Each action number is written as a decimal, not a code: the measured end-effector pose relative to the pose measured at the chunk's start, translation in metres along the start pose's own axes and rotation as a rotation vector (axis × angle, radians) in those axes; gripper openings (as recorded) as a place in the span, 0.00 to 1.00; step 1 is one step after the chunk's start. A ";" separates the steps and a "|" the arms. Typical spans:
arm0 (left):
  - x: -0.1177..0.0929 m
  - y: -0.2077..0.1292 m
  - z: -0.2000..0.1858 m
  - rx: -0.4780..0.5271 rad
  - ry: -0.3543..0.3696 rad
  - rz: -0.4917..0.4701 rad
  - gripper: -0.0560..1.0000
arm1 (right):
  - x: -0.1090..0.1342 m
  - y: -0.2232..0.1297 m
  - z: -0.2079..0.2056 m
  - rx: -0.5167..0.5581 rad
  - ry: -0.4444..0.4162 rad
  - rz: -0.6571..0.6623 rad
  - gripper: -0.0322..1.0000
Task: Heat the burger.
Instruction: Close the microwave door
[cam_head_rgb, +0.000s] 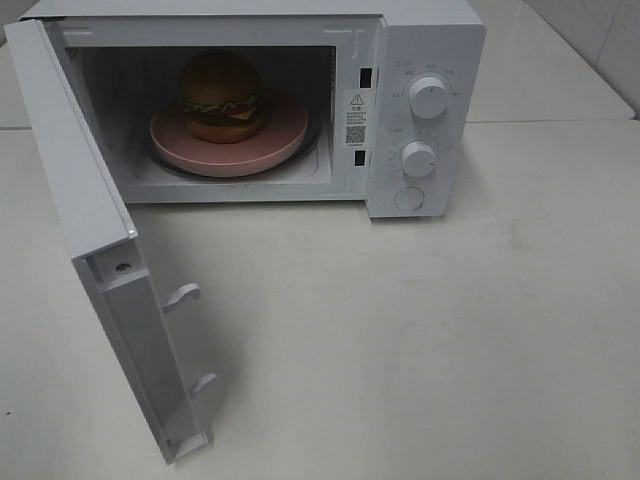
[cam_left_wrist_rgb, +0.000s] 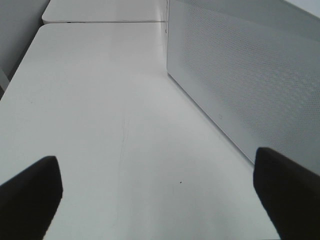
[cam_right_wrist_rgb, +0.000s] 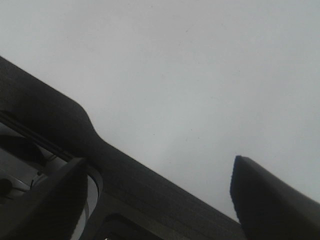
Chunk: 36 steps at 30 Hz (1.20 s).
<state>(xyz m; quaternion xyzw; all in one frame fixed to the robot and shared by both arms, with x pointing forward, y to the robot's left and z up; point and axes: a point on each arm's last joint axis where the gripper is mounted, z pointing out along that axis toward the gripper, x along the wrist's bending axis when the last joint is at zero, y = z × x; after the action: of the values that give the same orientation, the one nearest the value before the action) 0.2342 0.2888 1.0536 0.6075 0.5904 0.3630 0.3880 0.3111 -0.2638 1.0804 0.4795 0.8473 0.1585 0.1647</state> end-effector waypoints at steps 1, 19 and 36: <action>0.000 0.000 0.000 0.000 0.000 0.000 0.98 | -0.002 -0.004 -0.004 -0.023 -0.003 0.016 0.76; 0.000 0.000 0.000 0.000 0.000 0.000 0.98 | -0.014 -0.059 -0.038 -0.321 -0.183 0.340 0.76; 0.000 0.000 0.000 0.000 0.000 0.000 0.98 | 0.006 -0.095 -0.009 -0.530 -0.186 0.423 0.76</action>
<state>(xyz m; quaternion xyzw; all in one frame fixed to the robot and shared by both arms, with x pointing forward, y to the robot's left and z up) 0.2342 0.2888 1.0536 0.6075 0.5904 0.3630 0.3880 0.2321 -0.3063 1.0475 0.5973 0.6400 0.3592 0.3233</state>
